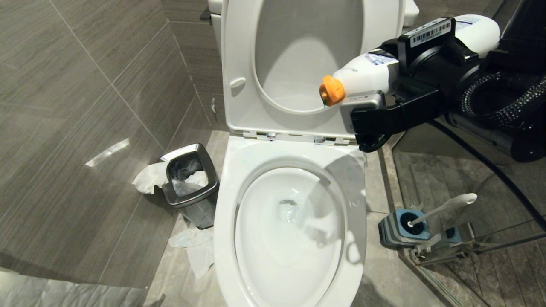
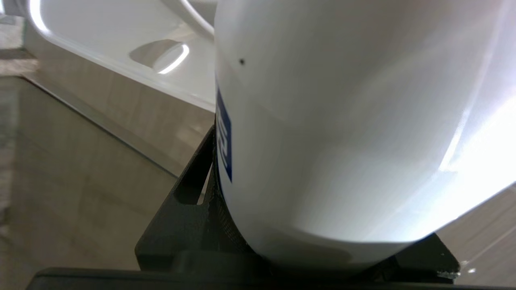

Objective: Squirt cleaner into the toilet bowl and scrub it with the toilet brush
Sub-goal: Pour in the cleaning agent

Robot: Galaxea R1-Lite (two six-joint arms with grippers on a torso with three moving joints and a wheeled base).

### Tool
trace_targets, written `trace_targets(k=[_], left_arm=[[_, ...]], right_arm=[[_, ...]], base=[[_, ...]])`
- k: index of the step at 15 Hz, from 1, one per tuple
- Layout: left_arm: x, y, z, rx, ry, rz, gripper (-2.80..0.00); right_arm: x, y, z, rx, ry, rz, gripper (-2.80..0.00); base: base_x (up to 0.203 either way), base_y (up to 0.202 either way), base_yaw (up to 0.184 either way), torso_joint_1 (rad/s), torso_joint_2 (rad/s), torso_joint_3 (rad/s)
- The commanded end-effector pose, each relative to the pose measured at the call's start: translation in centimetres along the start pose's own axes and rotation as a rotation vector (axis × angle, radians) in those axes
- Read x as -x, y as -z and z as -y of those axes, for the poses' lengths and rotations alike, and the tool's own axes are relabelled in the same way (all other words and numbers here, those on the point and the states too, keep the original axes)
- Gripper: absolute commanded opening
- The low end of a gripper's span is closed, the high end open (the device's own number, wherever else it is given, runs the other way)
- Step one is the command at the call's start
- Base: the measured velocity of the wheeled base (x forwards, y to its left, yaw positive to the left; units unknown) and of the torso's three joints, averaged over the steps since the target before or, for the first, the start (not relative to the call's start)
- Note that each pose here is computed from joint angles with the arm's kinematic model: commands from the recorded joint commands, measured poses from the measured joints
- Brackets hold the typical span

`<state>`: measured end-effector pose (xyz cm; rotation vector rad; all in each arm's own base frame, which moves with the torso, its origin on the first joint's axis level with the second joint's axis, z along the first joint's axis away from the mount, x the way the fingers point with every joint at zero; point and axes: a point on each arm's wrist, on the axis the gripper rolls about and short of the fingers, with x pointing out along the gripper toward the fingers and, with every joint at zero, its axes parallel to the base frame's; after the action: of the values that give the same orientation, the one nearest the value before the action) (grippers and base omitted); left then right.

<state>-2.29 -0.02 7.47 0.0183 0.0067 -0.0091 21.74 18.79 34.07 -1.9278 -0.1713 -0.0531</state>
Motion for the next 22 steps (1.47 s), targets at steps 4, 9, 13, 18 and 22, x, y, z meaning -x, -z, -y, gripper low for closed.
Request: trace_targets(k=[4,9,13,18,22], left_arm=[[0.0,0.0,0.0,0.0,0.0,-0.002,-2.8],[0.0,0.0,0.0,0.001,0.0,-0.002,-2.8],[0.0,0.0,0.0,0.001,0.0,-0.002,-2.8],[0.0,0.1,0.0,0.001,0.0,-0.004,-2.8],[0.0,0.1,0.0,0.001,0.0,-0.004,-2.8]], right_arm=[[-0.1,-0.1,1.0,0.022,0.026,-0.005,-2.8],[0.0,-0.4,1.2,0.018,0.032,0.005,-2.8],[0.0,-0.5,1.5,0.01,0.041,0.007,-2.8],[0.2,-1.1,1.6,-0.008,0.044,0.024,-2.8],[0.2,-1.2,1.4,-0.145,0.035,0.029,-2.8]], base=[[0.0,0.0,0.0,0.0,0.0,0.0],[0.0,0.0,0.0,0.0,0.0,0.0],[0.0,0.0,0.0,0.0,0.0,0.0],[0.0,0.0,0.0,0.0,0.0,0.0],[0.0,0.0,0.0,0.0,0.0,0.0]])
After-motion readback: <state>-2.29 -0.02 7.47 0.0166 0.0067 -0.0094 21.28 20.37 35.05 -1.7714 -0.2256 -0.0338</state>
